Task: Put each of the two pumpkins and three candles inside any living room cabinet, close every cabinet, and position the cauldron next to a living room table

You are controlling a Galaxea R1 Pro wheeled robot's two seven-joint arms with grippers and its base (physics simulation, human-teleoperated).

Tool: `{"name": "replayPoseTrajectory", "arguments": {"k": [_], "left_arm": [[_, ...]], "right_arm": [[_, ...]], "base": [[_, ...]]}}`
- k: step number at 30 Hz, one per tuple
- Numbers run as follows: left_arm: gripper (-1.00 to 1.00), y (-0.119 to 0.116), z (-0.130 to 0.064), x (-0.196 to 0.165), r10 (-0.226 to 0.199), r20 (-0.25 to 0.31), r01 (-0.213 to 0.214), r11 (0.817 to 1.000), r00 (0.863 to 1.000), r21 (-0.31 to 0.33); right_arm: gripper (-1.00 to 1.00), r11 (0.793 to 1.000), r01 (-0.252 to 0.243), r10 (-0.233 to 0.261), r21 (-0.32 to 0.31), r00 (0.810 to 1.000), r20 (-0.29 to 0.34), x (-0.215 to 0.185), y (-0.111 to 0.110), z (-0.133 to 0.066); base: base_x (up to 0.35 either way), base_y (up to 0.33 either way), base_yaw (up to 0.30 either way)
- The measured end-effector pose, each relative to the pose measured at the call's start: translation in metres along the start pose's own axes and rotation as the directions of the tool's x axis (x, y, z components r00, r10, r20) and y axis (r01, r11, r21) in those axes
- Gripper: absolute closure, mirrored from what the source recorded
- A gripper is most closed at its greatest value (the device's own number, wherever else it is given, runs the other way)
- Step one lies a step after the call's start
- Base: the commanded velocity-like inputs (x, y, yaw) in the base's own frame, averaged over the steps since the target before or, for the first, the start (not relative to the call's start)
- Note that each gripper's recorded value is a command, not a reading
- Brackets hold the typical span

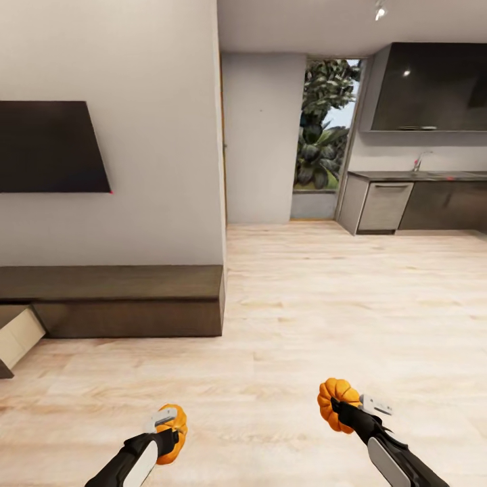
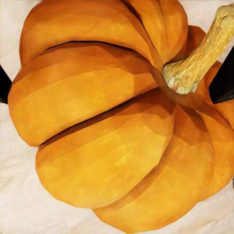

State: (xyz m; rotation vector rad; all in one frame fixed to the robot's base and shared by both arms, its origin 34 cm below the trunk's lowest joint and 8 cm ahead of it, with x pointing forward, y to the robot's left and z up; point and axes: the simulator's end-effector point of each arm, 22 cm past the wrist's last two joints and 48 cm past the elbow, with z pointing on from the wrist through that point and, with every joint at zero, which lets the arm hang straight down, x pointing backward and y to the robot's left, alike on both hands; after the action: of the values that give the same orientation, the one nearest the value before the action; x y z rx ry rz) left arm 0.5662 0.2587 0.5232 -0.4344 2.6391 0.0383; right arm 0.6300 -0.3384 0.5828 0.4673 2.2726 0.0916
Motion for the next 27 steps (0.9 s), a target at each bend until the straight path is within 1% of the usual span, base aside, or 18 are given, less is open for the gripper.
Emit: {"name": "replayPoseTrajectory", "arguments": {"k": [3, 6, 27], "left_arm": [[1.0, 0.0005, 0.0001, -0.0005, 0.0, 0.002, 0.0, 1.0, 1.0, -0.001], [1.0, 0.0004, 0.0003, -0.0028, -0.004, 0.016, 0.004, 1.0, 1.0, -0.001], [1.0, 0.0006, 0.0005, -0.0039, -0.009, 0.025, 0.009, 1.0, 1.0, -0.001]], "right_arm": [[1.0, 1.0, 0.0, 0.0, 0.0, 1.0, 0.0, 0.0, 0.0, 0.0001], [1.0, 1.0, 0.0, 0.0, 0.0, 1.0, -0.001, 0.0002, 0.0001, 0.0004], [1.0, 1.0, 0.0, 0.0, 0.0, 1.0, -0.001, 0.0002, 0.0001, 0.0005]], "base": [[0.252, 0.0, 0.175], [0.077, 0.0, 0.255], [0.003, 0.0, 0.286]]}}
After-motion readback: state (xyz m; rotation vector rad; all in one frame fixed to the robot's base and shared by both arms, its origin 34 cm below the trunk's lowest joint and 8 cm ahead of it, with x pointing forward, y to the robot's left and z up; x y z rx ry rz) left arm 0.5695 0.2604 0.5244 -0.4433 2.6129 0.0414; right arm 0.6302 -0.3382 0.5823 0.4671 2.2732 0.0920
